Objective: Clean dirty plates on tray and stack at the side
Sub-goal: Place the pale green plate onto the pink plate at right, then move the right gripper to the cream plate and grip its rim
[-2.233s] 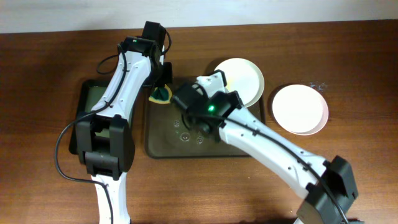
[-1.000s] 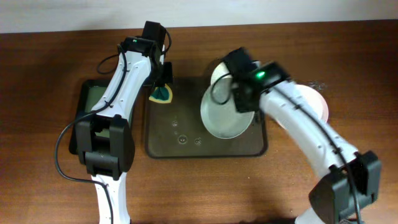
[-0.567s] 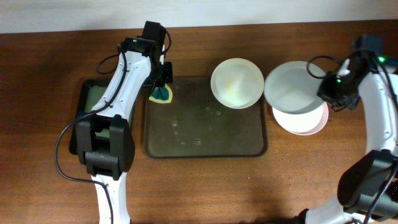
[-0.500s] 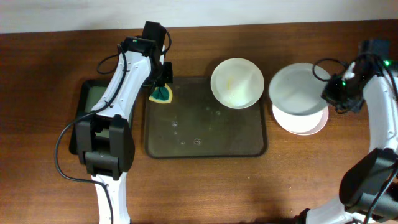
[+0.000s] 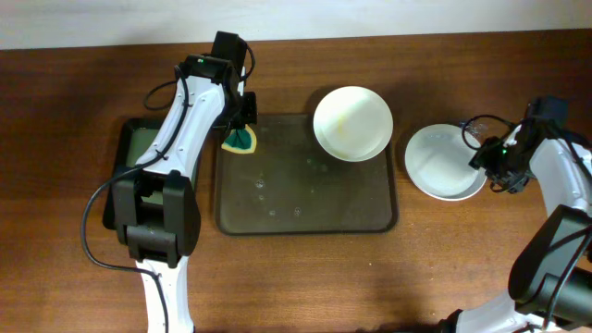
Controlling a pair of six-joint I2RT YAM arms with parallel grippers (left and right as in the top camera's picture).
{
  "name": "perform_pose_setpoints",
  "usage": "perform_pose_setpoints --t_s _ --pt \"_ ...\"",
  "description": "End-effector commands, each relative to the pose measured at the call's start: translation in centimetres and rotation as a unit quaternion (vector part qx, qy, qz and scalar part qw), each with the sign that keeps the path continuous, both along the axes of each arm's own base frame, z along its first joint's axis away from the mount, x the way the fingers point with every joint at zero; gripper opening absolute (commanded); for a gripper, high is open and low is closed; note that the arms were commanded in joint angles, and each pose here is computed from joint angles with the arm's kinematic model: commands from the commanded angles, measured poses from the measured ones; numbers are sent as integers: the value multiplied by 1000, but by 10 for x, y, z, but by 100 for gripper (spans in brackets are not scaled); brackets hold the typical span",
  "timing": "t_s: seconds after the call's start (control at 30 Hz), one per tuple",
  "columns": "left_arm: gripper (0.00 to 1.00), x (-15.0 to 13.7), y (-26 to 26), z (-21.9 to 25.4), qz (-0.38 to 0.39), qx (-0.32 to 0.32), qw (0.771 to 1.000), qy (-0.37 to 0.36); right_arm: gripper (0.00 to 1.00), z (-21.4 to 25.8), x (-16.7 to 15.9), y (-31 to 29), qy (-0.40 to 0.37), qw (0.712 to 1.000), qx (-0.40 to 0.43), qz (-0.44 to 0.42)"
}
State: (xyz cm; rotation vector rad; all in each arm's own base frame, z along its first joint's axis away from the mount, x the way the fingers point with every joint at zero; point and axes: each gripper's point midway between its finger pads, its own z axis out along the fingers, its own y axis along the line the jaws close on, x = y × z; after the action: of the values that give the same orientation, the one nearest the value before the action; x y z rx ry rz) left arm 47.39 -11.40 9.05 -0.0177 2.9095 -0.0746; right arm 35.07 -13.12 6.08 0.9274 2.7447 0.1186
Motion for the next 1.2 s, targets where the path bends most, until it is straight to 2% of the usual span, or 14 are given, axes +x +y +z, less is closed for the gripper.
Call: perform_pose_setpoints --t_s 0.0,0.1,0.2,0.27,0.37,0.47,0.7,0.9,1.03,1.17 --pt "0 3 -2 0 -9 -4 1000 -2 63 34 26 17 -34 999 14 27" --pt "0 3 -2 0 -9 -4 1000 -3 62 67 53 53 -76 993 40 76" --pt "0 3 -2 0 -9 -4 1000 -2 59 72 69 95 -97 987 62 110" --pt "0 3 -2 0 -9 -4 1000 -2 51 65 76 122 -89 987 63 114" --pt "0 3 -2 0 -9 -4 1000 -2 50 42 80 147 -59 994 25 90" --pt "0 3 -2 0 -9 -4 1000 -3 49 16 86 185 -43 991 22 122" --pt "0 3 -2 0 -9 -4 1000 -2 49 -44 74 217 24 994 6 109" --pt "0 3 -2 0 -9 -4 1000 -2 48 -62 57 238 61 989 18 130" --pt "0 3 -2 0 -9 -4 1000 -2 48 -62 29 270 102 977 50 181" --pt "0 3 -2 0 -9 -4 1000 -2 48 -57 -6 293 148 962 49 224"
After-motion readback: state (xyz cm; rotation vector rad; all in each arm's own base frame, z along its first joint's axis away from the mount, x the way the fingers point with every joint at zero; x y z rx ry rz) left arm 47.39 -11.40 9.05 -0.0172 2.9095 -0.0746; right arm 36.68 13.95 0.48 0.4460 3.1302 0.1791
